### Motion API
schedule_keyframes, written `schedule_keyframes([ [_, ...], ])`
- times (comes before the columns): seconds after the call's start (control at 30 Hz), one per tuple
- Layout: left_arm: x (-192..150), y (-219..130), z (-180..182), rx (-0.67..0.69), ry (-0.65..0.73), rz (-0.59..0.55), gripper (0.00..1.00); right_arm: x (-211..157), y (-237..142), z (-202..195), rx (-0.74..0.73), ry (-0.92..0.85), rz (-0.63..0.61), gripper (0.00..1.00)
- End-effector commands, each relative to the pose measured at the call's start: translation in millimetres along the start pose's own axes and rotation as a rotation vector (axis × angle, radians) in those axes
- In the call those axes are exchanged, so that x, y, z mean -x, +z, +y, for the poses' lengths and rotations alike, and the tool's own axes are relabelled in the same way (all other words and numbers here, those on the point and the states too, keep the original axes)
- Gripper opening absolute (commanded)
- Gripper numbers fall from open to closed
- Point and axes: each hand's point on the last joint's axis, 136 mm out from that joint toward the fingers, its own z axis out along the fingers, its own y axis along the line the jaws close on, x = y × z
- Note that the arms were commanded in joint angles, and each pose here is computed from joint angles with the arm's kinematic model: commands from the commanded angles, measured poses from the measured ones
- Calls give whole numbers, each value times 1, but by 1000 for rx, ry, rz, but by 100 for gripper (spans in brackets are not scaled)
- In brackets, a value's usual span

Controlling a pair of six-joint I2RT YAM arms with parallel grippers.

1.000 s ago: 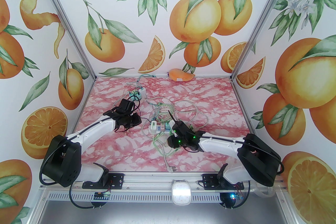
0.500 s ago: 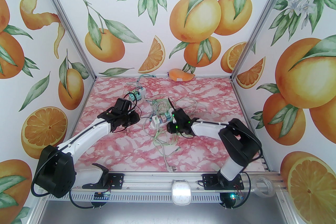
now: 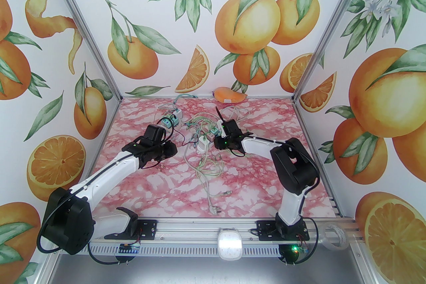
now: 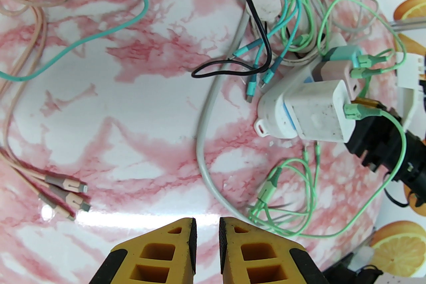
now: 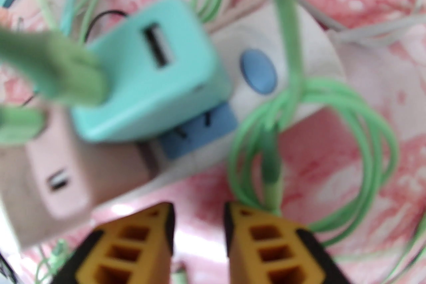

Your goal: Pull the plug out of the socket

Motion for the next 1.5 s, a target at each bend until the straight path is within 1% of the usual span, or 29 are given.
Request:
schedule_keyframes([
  [0.0, 12, -1, -6, -11, 27, -19, 23, -11, -33, 34, 33, -61, -16, 43],
  [0.2, 16, 1, -7, -26, 31, -30, 23, -73, -61, 70, 63, -88, 27, 49],
  [0.23, 16, 1, -5, -23, 32, -33, 24, -84, -62, 76, 65, -103, 39, 51],
  [0.33, 21, -1, -3, -23, 34, -46, 27, -118, -59, 91, 44, -187, 104, 63],
  [0.43, 26, -4, -2, -28, 35, -59, 28, -142, -50, 89, -23, -259, 154, 65],
  [0.57, 30, -10, -1, -30, 37, -76, 29, -153, -45, 74, -136, -307, 189, 64],
  [0.73, 30, -11, -2, -38, 33, -81, 30, -148, -46, 43, -299, -340, 179, 58],
  [0.8, 30, -11, -3, -43, 34, -77, 30, -141, -49, 28, -372, -335, 170, 53],
  [0.9, 31, -13, -5, -54, 40, -83, 29, -127, -59, -4, -462, -281, 152, 50],
  [0.97, 32, -13, -8, -65, 43, -88, 30, -117, -67, -24, -491, -215, 129, 50],
  [1.1, 35, -11, -17, -107, 57, -84, 30, -100, -73, -57, -473, -48, 105, 49],
  [1.17, 37, -10, -26, -137, 81, -85, 30, -94, -72, -67, -479, -2, 109, 49],
  [1.23, 37, -7, -38, -165, 134, -88, 31, -91, -69, -77, -486, 32, 130, 50],
  [1.3, 38, -3, -50, -178, 201, -93, 33, -87, -66, -74, -471, 25, 139, 53],
  [1.4, 39, 3, -67, -175, 326, -102, 36, -79, -70, -63, -419, 45, 115, 56],
  [1.47, 39, 8, -79, -181, 411, -106, 42, -73, -78, -57, -388, 70, 85, 58],
])
